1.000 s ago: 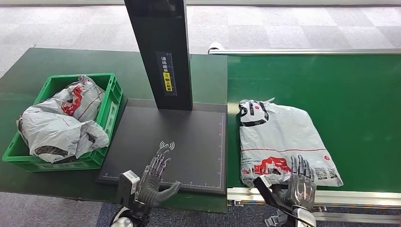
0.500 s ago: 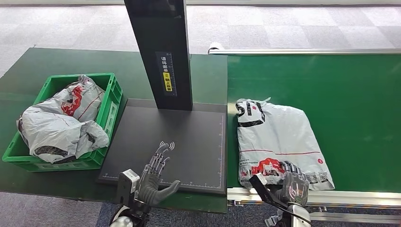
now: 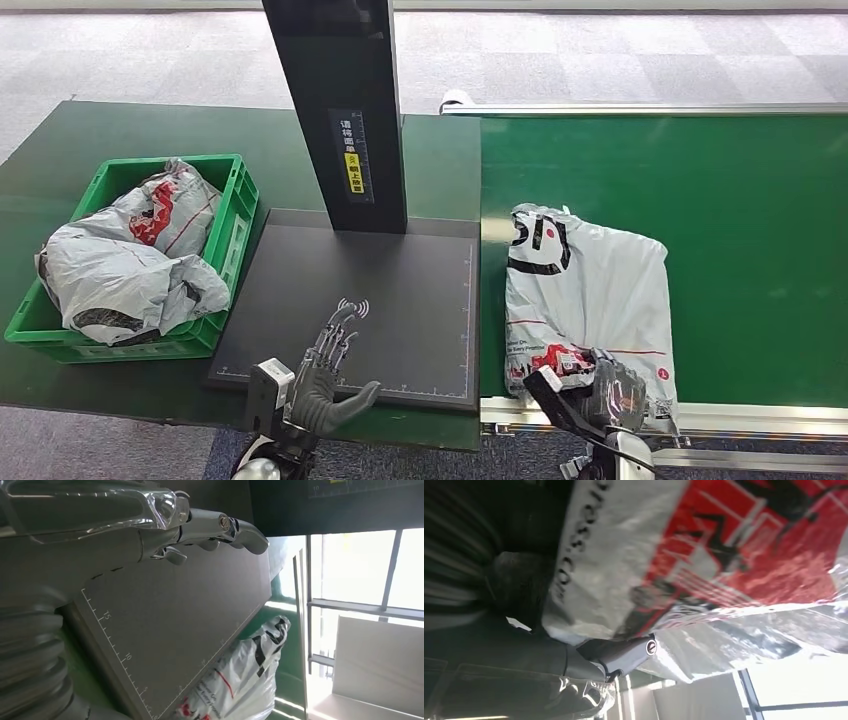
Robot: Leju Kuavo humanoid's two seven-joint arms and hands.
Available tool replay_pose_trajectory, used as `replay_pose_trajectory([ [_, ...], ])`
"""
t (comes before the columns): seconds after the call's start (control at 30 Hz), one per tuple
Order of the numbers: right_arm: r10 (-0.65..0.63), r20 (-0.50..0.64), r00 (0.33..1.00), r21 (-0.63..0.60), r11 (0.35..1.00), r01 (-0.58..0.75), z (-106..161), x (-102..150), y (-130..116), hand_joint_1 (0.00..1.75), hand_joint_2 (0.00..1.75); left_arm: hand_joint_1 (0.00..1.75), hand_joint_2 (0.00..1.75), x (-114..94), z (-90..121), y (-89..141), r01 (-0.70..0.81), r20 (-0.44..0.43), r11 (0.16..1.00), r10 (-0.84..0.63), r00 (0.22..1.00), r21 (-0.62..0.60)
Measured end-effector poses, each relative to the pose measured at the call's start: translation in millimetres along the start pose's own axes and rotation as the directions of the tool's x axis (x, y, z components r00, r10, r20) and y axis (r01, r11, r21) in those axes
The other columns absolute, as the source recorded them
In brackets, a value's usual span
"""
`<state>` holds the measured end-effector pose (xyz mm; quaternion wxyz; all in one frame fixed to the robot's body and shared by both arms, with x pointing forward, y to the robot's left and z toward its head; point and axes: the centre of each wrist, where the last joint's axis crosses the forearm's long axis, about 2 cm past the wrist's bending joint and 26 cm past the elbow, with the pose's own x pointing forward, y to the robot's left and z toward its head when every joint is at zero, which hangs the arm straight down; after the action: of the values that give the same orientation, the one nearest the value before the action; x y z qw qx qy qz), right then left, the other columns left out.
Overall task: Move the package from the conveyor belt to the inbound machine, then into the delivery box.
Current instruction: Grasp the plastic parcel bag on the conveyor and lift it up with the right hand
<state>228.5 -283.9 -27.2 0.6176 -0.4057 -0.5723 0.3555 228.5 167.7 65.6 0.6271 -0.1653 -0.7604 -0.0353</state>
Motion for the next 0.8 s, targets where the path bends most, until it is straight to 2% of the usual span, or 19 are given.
replay_pose_trajectory([
  [0.1, -0.255, -0.012, 0.967, -0.031, 0.967, 0.255, 4, 9, -3, 1.75, 1.75, 0.00, 1.75, 0, 2, 1, 0.009, 0.011, 1.000, -0.009, 1.000, 0.018],
  [0.17, -0.405, 0.003, 0.914, -0.072, 0.912, 0.404, 4, 18, -19, 1.75, 1.75, 0.00, 1.75, 2, 3, 3, 0.019, 0.026, 0.999, -0.020, 0.999, 0.035],
  [0.23, -0.475, 0.060, 0.878, -0.115, 0.870, 0.479, 1, 28, -41, 1.75, 1.75, 0.00, 1.75, 4, 3, 7, 0.032, 0.042, 0.998, -0.034, 0.999, 0.048],
  [0.37, -0.506, 0.269, 0.820, -0.197, 0.804, 0.561, -5, 46, -86, 1.75, 1.75, 0.00, 1.75, 9, 4, 15, 0.089, 0.090, 0.994, -0.095, 0.991, 0.069],
  [0.5, -0.492, 0.461, 0.739, -0.206, 0.751, 0.628, -19, 64, -134, 1.75, 1.75, 0.00, 1.75, 17, -1, 27, 0.157, 0.138, 0.984, -0.169, 0.976, 0.089],
  [0.67, -0.453, 0.569, 0.686, -0.211, 0.726, 0.655, -25, 75, -164, 1.75, 1.75, 0.00, 1.75, 23, -4, 36, 0.188, 0.161, 0.976, -0.204, 0.966, 0.107],
  [0.8, -0.477, 0.651, 0.590, -0.093, 0.721, 0.686, -42, 89, -186, 1.75, 1.75, 0.00, 1.75, 34, -13, 51, 0.228, 0.195, 0.962, -0.254, 0.947, 0.148],
])
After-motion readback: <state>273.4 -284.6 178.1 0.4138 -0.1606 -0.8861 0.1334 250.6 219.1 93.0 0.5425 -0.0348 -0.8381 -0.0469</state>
